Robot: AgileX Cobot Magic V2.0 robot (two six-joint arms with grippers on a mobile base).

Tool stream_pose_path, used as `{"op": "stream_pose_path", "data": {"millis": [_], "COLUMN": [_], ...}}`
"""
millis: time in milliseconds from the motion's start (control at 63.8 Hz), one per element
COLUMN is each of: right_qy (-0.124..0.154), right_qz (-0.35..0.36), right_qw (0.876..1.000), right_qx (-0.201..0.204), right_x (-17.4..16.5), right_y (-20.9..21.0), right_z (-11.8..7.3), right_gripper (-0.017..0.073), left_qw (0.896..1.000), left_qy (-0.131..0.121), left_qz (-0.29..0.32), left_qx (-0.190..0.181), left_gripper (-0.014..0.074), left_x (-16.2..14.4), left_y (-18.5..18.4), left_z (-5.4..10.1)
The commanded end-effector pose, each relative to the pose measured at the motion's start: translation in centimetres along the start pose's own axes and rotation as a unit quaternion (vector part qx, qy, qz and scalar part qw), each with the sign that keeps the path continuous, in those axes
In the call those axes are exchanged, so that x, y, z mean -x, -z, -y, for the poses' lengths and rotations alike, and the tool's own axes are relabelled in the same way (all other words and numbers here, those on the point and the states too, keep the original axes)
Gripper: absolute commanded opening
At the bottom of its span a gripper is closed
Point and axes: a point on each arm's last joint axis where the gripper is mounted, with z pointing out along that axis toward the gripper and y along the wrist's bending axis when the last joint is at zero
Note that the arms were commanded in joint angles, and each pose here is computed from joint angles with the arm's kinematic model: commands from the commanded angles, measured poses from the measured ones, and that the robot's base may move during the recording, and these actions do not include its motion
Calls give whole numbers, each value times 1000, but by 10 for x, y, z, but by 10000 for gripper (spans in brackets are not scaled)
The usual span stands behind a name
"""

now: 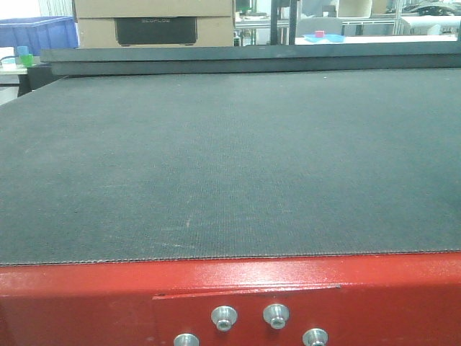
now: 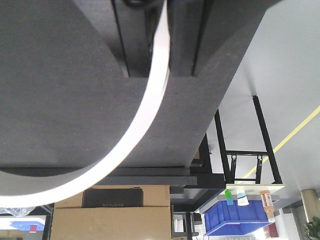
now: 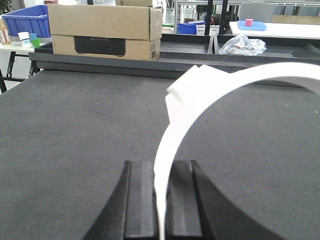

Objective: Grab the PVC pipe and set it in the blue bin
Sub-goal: 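Lift both held white arcs up off the table surface, then drive the base away from the table while holding both arcs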

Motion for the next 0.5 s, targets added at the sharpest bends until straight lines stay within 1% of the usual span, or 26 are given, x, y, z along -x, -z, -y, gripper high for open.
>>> {"op": "stream_pose_path", "data": {"millis": [0, 486], "right_qy": [6, 6], "right_qz": [11, 11], "right_qw": [1000, 1000], "right_qx": [-2, -2], "right_x": [1, 1], "right_y": [1, 1], "right_z": [0, 0], "right_gripper": [-168, -168], "left_qw": [1000, 1000], "left_qy": [5, 5], "left_qz": [18, 18], "left_qx": [1, 1], "left_gripper": [-111, -111], "left_x": [3, 3], "left_y": [2, 2], "left_z": [0, 0]}}
